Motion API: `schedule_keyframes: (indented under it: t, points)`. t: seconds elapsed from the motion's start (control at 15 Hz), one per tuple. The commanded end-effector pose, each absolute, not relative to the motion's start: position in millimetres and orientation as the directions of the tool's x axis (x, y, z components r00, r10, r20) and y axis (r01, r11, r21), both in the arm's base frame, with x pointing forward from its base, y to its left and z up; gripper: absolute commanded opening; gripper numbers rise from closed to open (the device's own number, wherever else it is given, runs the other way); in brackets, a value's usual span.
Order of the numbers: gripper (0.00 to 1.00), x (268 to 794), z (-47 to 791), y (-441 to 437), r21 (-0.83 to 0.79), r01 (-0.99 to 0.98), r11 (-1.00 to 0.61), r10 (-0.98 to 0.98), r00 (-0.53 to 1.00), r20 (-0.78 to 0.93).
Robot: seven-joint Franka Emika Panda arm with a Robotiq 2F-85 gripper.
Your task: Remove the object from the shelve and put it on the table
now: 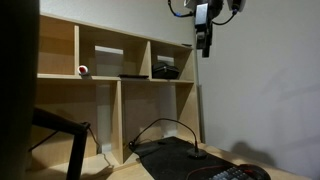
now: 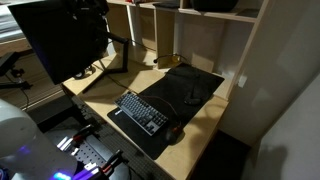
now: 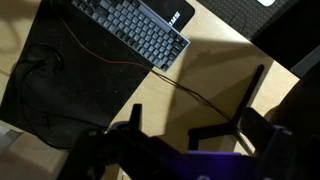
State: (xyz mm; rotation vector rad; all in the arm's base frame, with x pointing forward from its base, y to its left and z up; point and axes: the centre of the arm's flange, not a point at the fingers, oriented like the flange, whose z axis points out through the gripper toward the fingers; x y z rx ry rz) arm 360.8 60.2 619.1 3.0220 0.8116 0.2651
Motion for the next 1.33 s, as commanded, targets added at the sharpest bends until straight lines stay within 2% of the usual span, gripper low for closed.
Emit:
schedule_keyframes:
  t: [0.0,0.07,0.27,0.53,0.6,0.67,0.93,1.07,1.27]
  points:
    - [1.00,364.4,609.4,58.8,0.070,0.487,-0.870,0.492,0.856,0.158]
    - [1.00,380.3,598.6,70.8,0.061,0.423,-0.904,0.428,0.891,0.151]
    - [1.00,437.5,595.6,116.7,-0.095,0.264,-0.960,0.245,0.953,0.177]
    - [1.00,499.9,627.7,159.6,-0.229,0.068,-0.971,0.023,0.981,0.194]
    - [1.00,500.5,637.7,159.8,-0.256,0.020,-0.966,-0.032,0.980,0.197]
    - [1.00,470.9,606.7,150.7,-0.211,0.096,-0.973,0.054,0.979,0.196]
    - [1.00,490.2,628.3,154.8,-0.246,0.036,-0.969,-0.017,0.977,0.213]
    - [1.00,511.7,603.2,176.6,-0.245,-0.014,-0.969,-0.072,0.970,0.232]
    - [1.00,554.6,614.3,227.5,-0.400,-0.082,-0.913,-0.212,0.932,0.295]
